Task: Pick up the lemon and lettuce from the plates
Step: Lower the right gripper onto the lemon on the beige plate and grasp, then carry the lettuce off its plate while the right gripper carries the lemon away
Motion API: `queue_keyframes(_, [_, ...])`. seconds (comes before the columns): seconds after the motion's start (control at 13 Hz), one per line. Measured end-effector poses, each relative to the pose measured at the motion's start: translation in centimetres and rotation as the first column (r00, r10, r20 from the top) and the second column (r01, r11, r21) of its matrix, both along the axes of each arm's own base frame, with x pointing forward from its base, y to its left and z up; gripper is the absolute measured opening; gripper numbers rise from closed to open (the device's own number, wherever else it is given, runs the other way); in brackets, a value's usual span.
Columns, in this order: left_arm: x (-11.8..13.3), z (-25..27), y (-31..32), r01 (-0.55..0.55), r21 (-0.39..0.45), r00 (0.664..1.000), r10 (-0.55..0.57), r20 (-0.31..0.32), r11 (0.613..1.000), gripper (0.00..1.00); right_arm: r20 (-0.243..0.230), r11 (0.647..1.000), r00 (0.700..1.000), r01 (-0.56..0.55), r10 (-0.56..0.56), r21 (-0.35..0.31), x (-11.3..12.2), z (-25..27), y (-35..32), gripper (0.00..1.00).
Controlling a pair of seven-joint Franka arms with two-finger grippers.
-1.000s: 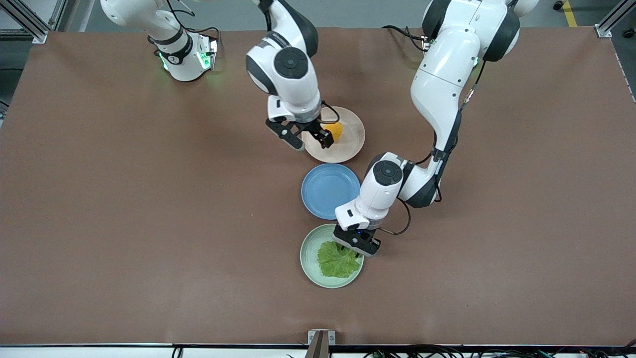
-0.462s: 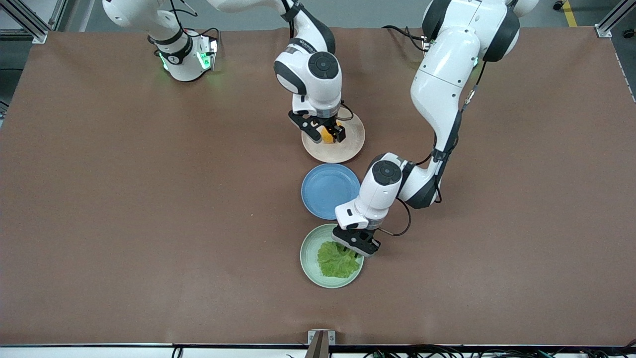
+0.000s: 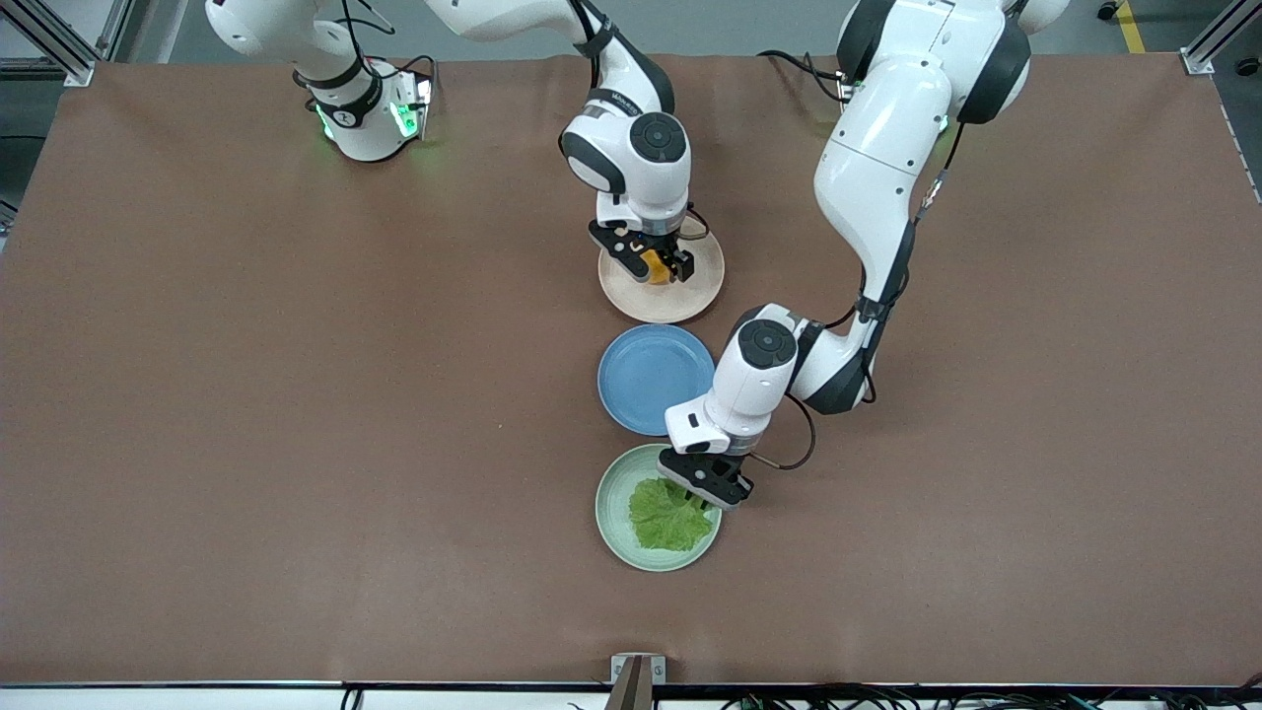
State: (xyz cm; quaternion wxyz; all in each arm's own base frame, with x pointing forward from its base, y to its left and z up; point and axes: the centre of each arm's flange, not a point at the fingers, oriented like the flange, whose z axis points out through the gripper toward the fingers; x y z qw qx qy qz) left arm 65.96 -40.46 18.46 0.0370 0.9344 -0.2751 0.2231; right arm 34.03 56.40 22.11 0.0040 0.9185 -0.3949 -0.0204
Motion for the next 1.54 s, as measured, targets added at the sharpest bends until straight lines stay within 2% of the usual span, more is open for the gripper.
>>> queue_keyframes(0.15, [0.1, 0.3, -0.1, 0.003, -0.002, 1.0, -0.003, 0.006, 1.0, 0.04, -0.006, 1.0, 1.0, -0.006, 0.006, -0.012, -0.4, -1.1, 0.1, 0.96])
queue_keyframes(0.31, [0.5, 1.0, -0.2, 0.002, -0.01, 1.0, -0.002, 0.019, 1.0, 0.04, -0.006, 1.0, 1.0, -0.008, 0.007, -0.018, -1.0, -2.2, 0.3, 0.9])
queue_keyframes(0.54, [1.3, 4.3, -0.3, -0.001, -0.033, 0.998, 0.003, 0.06, 0.999, 0.04, 0.001, 0.999, 1.0, 0.03, -0.03, -0.021, -0.3, -2.2, 0.0, 0.61])
queue_keyframes(0.69, [2.2, 8.0, 0.5, -0.031, -0.05, 0.997, 0.035, 0.073, 0.998, 0.04, -0.002, 0.999, 0.999, 0.035, -0.036, -0.037, 1.6, -0.9, -0.6, 0.61])
queue_keyframes(0.77, [2.8, 10.8, 1.4, -0.069, -0.067, 0.995, 0.074, 0.073, 0.995, 0.04, -0.018, 0.999, 1.0, -0.007, 0.006, -0.053, 3.1, 0.8, -1.5, 0.61])
queue_keyframes(0.92, [3.9, 17.3, 4.6, -0.154, -0.078, 0.986, 0.158, 0.05, 0.985, 0.04, -0.048, 0.992, 0.992, -0.116, 0.114, -0.052, 7.9, 5.8, -5.4, 0.61])
queue_keyframes(1.15, [2.2, 24.4, 10.4, -0.276, -0.024, 0.96, 0.274, -0.063, 0.961, 0.04, -0.069, 0.969, 0.967, -0.248, 0.246, -0.018, 15.6, 12.2, -14.7, 0.61])
queue_keyframes(1.31, [0.8, 26.2, 15.5, -0.337, 0.0, 0.937, 0.335, -0.1, 0.942, 0.04, -0.077, 0.945, 0.942, -0.328, 0.327, 0.006, 19.5, 13.3, -21.8, 0.61])
queue_keyframes(1.54, [-1.9, 24.5, 22.4, -0.383, 0.058, 0.907, 0.388, -0.164, 0.922, 0.04, -0.075, 0.889, 0.886, -0.455, 0.457, 0.044, 23.6, 11.9, -32.7, 0.61])
